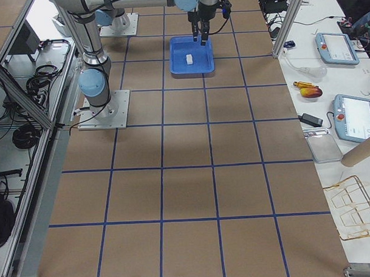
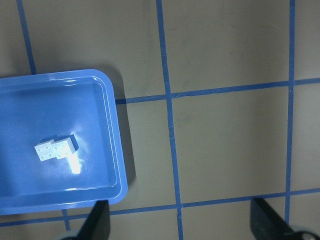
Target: Assemble white blocks and place on blue tray
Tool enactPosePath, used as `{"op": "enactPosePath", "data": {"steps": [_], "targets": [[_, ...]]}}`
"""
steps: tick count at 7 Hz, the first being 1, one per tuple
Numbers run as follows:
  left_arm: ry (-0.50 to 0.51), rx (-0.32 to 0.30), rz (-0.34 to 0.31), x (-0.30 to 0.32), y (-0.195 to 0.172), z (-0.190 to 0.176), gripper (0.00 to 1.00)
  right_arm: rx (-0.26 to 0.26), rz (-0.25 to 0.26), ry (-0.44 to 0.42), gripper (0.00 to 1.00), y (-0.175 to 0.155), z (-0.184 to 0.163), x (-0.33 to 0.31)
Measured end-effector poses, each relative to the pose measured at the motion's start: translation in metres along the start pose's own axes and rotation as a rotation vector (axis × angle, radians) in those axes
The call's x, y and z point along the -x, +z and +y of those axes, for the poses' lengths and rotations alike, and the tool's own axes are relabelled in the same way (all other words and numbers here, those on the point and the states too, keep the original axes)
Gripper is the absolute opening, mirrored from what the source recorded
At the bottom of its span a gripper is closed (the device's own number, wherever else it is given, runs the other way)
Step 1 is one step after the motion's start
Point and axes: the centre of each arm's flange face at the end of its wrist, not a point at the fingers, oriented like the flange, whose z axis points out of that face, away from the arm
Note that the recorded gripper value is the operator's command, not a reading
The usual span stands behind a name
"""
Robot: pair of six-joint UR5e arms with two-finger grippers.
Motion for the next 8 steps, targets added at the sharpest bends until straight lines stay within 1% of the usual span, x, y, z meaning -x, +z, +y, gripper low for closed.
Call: {"op": "enactPosePath", "data": {"steps": [1,3,4,5,6,7,8], "targets": [[0.03,0.03,-0.032,0.025,-0.029,-0.006,0.0,-0.001,0.004,0.04,1.0,-0.002,0.002,-0.001],[0.11,0.055,-0.101,0.076,-0.088,0.004,0.05,-0.002,0.004,0.082,1.0,-0.003,-0.001,-0.01],[0.144,0.045,-0.115,0.095,-0.12,0.015,0.06,0.003,-0.003,0.104,1.0,-0.004,-0.004,-0.023],[0.161,0.027,-0.121,0.106,-0.147,0.027,0.14,-0.004,-0.007,0.118,1.0,-0.009,-0.001,-0.031],[0.168,0.002,-0.125,0.109,-0.171,0.04,0.6,-0.016,-0.011,0.126,1.0,-0.015,0.008,-0.035],[0.161,-0.031,-0.136,0.108,-0.193,0.052,0.91,-0.018,-0.014,0.13,1.0,-0.015,0.02,-0.036],[0.131,-0.061,-0.154,0.108,-0.21,0.06,1.0,-0.02,-0.015,0.13,1.0,-0.012,0.032,-0.036]]}}
